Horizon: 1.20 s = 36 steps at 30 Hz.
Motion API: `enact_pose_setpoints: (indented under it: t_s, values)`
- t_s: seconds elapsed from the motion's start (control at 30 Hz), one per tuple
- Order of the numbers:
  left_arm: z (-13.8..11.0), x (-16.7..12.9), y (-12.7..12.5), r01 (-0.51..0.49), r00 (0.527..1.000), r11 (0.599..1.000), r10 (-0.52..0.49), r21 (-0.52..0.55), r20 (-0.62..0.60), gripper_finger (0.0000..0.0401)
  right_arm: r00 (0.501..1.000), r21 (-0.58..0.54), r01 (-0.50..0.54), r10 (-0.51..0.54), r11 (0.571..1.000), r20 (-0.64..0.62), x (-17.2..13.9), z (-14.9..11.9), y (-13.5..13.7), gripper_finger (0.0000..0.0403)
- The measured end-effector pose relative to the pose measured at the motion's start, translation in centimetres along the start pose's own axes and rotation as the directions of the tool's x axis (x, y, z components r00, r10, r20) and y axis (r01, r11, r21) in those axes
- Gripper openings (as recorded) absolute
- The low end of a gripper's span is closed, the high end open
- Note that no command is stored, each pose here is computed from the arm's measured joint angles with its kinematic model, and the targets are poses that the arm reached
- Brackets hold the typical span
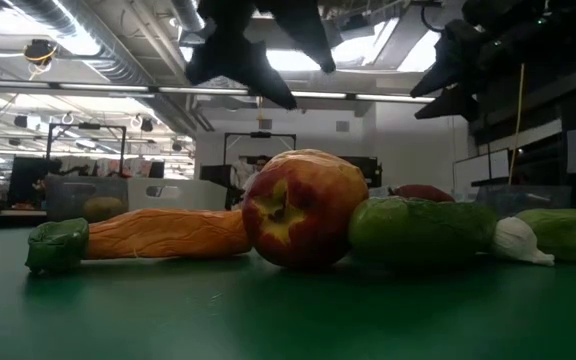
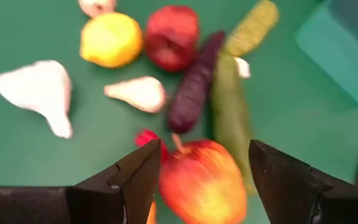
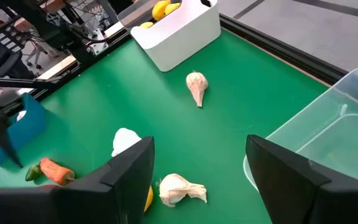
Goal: Sort produce into baskets
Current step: Put the apple into the green bin
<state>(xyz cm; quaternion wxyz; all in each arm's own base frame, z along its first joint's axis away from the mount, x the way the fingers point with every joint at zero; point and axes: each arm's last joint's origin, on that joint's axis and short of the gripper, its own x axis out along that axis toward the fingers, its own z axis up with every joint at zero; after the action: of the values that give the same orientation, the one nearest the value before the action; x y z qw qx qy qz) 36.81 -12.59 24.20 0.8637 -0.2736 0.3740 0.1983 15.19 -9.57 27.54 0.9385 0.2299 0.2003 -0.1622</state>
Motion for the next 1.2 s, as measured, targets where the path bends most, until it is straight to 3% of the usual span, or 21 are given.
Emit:
enact_pose_setpoints:
  t_s: [0.23, 0.43, 0.5, 0.73, 1.0, 1.2]
  values:
    - [-0.3, -0.6, -1.8, 0.127, 0.991, 0.987, -0.121, -0.095, 0.064, 0.0237, 1.000, 0.006, 0.000, 0.000, 1.000, -0.001, 0.0, 0.0, 0.0, 0.0253]
    - [0.2, -0.7, -2.6, 0.179, 0.974, 0.981, -0.187, 0.073, 0.130, 0.0237, 1.000, 0.014, 0.002, -0.002, 1.000, -0.010, 0.0, -0.1, 0.0, 0.0253]
    - [0.2, -0.7, -2.6, 0.185, 0.973, 0.982, -0.190, 0.048, 0.130, 0.0237, 1.000, 0.021, 0.005, -0.005, 1.000, -0.019, 0.0, -0.2, 0.0, 0.0253]
    - [0.7, -0.5, -1.9, 0.193, 0.981, 0.981, -0.193, -0.010, 0.004, 0.0237, 0.999, 0.026, 0.010, -0.009, 1.000, -0.037, 0.0, -0.4, -0.1, 0.0253]
    - [3.3, -3.1, -4.2, 0.369, 0.929, 0.929, -0.369, -0.002, -0.019, 0.0238, 0.999, -0.013, 0.009, -0.009, 1.000, -0.038, 0.0, -0.4, -0.1, 0.0253]
    - [4.6, -4.5, -4.5, 0.388, 0.919, 0.922, -0.388, -0.020, -0.075, 0.0238, 0.999, -0.047, 0.008, -0.009, 0.999, -0.037, 0.0, -0.4, -0.1, 0.0253]
